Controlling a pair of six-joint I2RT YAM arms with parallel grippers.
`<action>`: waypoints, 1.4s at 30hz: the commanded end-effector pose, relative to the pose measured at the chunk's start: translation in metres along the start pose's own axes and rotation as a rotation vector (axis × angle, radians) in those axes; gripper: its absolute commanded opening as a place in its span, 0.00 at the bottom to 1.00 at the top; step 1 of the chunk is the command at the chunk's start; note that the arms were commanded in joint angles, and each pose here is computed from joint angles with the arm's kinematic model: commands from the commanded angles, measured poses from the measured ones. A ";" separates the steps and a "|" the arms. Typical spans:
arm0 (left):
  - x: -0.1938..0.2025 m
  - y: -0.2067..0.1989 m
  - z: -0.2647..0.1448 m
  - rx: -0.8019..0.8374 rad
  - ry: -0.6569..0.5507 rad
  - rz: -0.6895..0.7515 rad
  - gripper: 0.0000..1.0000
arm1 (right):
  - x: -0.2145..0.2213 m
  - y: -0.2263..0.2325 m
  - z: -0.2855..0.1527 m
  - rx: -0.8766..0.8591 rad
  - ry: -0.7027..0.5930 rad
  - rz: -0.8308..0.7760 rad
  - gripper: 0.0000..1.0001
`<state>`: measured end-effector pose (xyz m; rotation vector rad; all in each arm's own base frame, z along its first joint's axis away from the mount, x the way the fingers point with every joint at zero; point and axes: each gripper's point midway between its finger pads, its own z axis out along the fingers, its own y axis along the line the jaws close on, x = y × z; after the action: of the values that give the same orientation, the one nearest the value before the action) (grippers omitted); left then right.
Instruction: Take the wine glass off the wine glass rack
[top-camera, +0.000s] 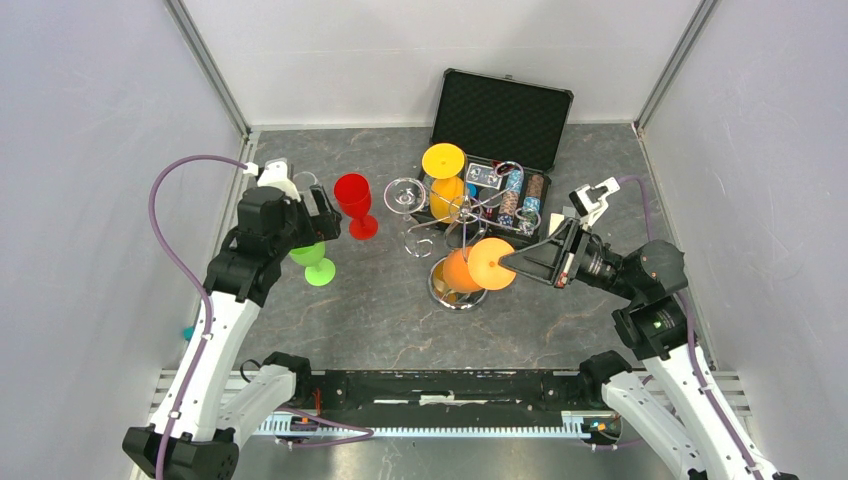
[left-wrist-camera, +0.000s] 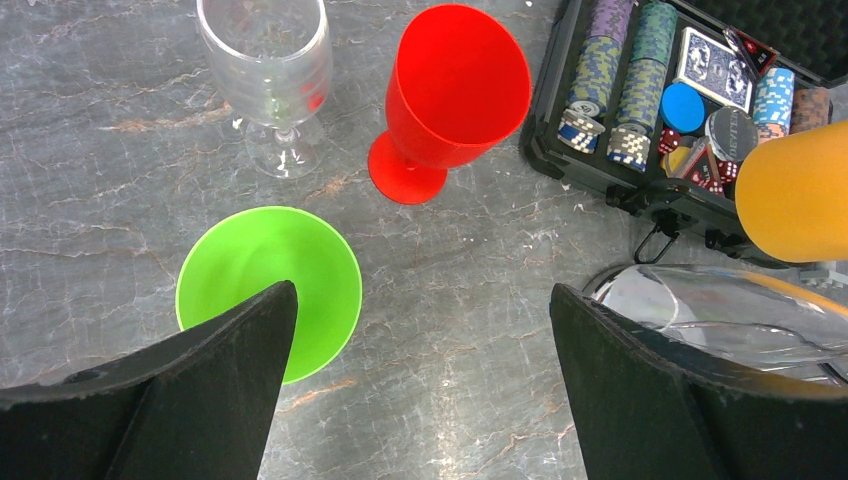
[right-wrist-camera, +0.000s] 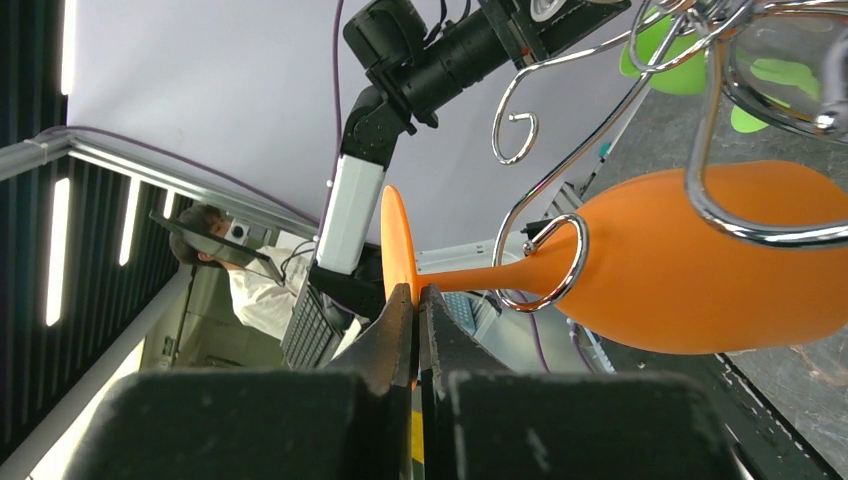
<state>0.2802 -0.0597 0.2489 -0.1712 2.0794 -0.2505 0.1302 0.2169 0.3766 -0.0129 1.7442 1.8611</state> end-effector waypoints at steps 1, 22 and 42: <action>-0.009 -0.001 -0.001 0.008 -0.026 0.031 1.00 | 0.005 0.021 -0.002 -0.056 0.041 -0.073 0.00; -0.009 -0.001 -0.002 0.012 -0.030 0.029 1.00 | -0.029 -0.006 0.019 0.024 -0.163 -0.065 0.00; -0.031 -0.007 -0.017 0.033 -0.120 -0.001 1.00 | -0.056 0.008 -0.027 0.188 -0.436 -0.075 0.00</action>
<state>0.2764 -0.0584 0.2573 -0.1716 2.0473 -0.2563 0.1653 0.1803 0.3883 0.3562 1.6123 1.5473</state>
